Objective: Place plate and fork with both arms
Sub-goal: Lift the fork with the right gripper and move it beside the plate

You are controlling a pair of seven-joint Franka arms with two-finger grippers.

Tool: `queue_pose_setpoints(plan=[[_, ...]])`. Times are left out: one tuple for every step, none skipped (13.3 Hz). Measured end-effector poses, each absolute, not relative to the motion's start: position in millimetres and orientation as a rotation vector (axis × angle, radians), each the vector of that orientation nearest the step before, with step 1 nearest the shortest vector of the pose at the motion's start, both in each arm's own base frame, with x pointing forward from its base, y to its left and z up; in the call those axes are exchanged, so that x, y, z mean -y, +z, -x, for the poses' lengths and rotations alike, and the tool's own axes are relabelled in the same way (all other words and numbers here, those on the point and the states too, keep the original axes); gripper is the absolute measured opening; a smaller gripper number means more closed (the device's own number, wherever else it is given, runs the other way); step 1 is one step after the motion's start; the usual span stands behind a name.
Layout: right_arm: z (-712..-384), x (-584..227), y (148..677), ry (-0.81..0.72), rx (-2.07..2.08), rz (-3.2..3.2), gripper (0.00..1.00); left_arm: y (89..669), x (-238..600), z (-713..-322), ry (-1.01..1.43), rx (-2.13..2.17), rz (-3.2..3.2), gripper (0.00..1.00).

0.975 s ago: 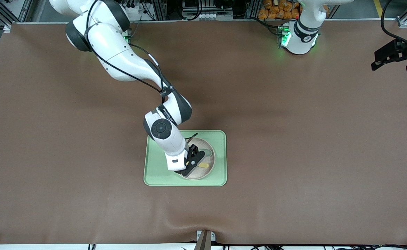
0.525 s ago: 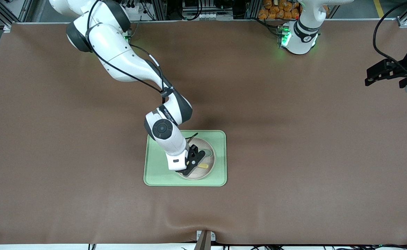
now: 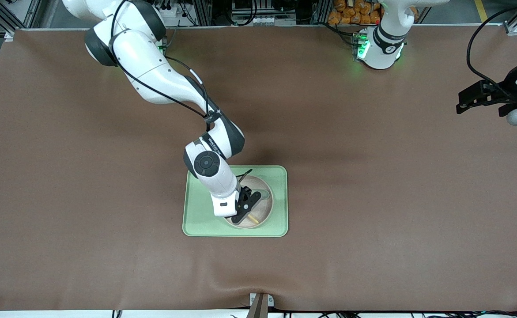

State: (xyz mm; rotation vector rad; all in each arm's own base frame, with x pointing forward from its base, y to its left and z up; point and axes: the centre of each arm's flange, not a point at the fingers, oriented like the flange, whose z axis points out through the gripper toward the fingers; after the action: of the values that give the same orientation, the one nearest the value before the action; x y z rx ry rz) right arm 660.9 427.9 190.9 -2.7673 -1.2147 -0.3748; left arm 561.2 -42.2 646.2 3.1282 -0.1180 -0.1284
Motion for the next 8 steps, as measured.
queue_pose_setpoints(plan=[[-662,-428,193,-0.382,1.191,2.774,0.08,644,42,-561,-0.134,0.098,-3.129,1.00],[-663,-429,197,-0.389,1.163,2.781,0.08,642,42,-562,-0.139,0.062,-3.131,1.00],[-664,-429,200,-0.394,1.126,2.791,0.08,642,41,-562,-0.142,0.033,-3.131,1.00],[-665,-430,204,-0.392,1.082,2.804,0.08,641,41,-562,-0.143,0.016,-3.130,1.00],[-666,-430,208,-0.382,1.024,2.821,0.08,641,42,-561,-0.144,0.005,-3.129,1.00],[-667,-430,214,-0.376,0.950,2.837,0.08,641,43,-561,-0.145,-0.005,-3.128,1.00],[-669,-428,221,-0.361,0.866,2.850,0.08,640,45,-561,-0.147,-0.006,-3.128,1.00],[-672,-423,229,-0.329,0.779,2.854,0.08,640,47,-561,-0.148,-0.003,-3.128,1.00]])
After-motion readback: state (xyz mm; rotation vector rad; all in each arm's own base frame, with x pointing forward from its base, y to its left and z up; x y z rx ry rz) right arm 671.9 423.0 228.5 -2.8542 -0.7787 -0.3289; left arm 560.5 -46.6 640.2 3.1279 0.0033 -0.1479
